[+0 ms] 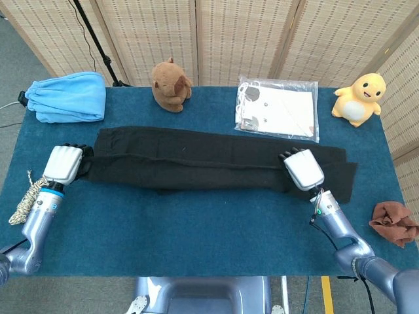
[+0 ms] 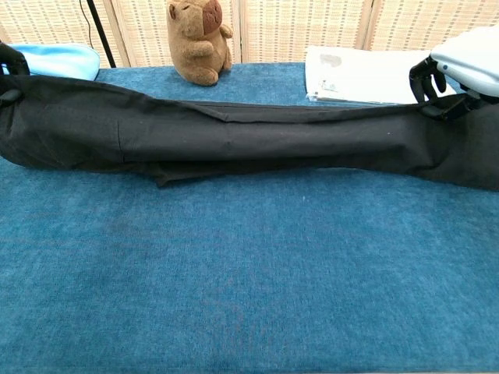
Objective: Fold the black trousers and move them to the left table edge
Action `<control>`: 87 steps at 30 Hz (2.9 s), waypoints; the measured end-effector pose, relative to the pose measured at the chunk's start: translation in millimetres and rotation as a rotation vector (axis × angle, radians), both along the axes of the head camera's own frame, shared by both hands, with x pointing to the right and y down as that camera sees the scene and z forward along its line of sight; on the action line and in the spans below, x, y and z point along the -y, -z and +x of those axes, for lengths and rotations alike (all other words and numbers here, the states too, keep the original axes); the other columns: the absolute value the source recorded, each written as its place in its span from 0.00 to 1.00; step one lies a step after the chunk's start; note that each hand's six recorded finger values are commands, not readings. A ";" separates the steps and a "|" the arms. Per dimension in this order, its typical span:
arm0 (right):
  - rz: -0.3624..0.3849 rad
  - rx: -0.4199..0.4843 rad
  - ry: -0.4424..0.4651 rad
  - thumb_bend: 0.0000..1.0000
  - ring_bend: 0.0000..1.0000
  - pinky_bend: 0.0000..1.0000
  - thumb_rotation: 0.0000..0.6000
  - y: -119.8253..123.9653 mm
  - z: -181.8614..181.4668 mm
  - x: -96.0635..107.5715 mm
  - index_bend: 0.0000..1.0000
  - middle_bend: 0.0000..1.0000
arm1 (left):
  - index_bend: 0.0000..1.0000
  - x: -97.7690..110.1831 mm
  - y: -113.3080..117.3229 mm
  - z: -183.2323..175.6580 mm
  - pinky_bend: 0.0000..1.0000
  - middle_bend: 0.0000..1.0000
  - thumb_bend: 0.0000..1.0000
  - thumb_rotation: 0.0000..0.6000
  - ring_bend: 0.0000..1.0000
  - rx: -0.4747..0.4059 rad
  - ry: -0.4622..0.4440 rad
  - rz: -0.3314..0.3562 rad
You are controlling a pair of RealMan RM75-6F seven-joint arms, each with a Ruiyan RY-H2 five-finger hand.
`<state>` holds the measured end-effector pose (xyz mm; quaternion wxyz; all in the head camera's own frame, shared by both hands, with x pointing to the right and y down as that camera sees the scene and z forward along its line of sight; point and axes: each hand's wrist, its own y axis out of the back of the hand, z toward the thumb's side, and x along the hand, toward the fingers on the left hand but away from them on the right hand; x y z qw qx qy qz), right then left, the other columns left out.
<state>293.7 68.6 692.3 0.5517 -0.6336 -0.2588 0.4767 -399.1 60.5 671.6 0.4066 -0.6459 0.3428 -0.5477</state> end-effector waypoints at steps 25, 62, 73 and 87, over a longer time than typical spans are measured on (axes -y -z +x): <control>-0.089 -0.144 -0.060 0.71 0.55 0.72 1.00 -42.8 -21.6 62.2 0.61 0.61 | 0.67 61.4 -15.7 19.5 0.48 0.56 0.45 1.00 0.53 -0.026 0.116 -0.013; -0.176 -0.165 -0.205 0.00 0.00 0.26 1.00 -60.7 -29.6 84.9 0.00 0.01 | 0.67 91.0 -22.8 13.2 0.48 0.56 0.45 1.00 0.53 -0.100 0.219 0.044; -0.199 -0.144 -0.216 0.00 0.00 0.24 1.00 -44.8 -14.5 81.6 0.01 0.00 | 0.67 96.6 -21.6 7.0 0.48 0.56 0.45 1.00 0.53 -0.095 0.239 0.061; -0.178 -0.224 -0.171 0.00 0.00 0.26 1.00 -26.7 28.5 56.6 0.15 0.06 | 0.61 100.7 -25.6 4.9 0.48 0.50 0.43 1.00 0.49 -0.070 0.256 0.071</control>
